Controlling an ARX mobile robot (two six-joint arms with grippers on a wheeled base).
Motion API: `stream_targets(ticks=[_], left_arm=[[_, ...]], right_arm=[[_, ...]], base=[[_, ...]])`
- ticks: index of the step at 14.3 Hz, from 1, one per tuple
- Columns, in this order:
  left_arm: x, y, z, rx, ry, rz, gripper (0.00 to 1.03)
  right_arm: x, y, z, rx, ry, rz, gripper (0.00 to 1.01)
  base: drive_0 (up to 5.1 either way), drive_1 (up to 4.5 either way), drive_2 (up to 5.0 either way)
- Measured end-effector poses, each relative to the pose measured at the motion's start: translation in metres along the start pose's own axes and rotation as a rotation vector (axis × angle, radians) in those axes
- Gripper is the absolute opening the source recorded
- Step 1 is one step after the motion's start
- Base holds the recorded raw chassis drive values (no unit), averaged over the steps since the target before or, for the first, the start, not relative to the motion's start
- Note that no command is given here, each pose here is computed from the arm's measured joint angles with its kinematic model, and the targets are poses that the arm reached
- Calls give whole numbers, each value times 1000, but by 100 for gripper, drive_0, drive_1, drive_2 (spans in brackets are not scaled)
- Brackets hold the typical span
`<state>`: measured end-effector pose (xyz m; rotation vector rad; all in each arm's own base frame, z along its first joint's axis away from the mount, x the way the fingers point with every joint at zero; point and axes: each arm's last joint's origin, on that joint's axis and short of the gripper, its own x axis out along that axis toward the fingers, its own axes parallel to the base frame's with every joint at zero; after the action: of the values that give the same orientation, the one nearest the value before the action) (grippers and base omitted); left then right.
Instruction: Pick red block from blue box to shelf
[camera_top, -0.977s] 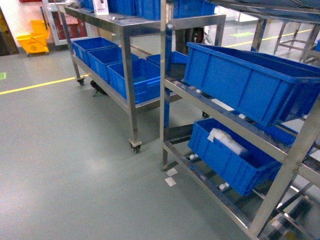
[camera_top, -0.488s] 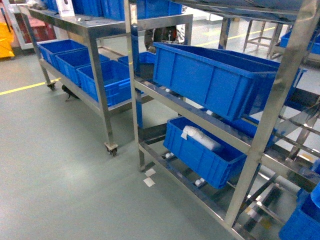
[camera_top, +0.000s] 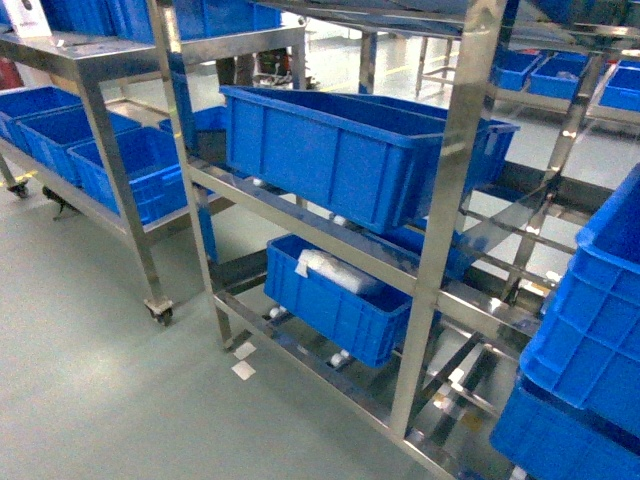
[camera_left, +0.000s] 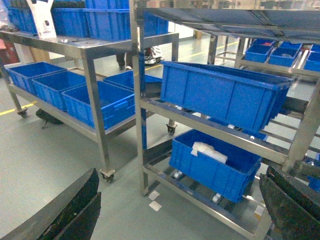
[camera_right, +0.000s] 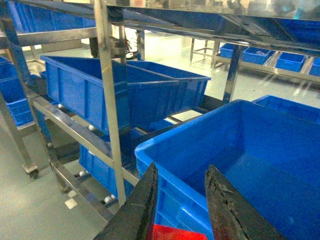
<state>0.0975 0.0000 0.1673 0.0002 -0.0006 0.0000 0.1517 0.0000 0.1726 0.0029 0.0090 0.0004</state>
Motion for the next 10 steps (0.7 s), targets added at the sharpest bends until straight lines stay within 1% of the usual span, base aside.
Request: stream_targets(ticks=[1,4,6,10], left_arm=[[0,0,0,0,1,-1,98],[0,0,0,0,2,0,98],[0,0,0,0,0,2,98],[0,0,0,0,1,2,98]], right_arm=[[0,0,0,0,0,-1,25],[0,0,0,0,0,0,25],[0,0,0,0,3,0,25],[0,0,0,0,0,2,25]], base=[[-155,-155,-155],[-658,190,-93],[-459,85,-148],[-173,-173,-173]])
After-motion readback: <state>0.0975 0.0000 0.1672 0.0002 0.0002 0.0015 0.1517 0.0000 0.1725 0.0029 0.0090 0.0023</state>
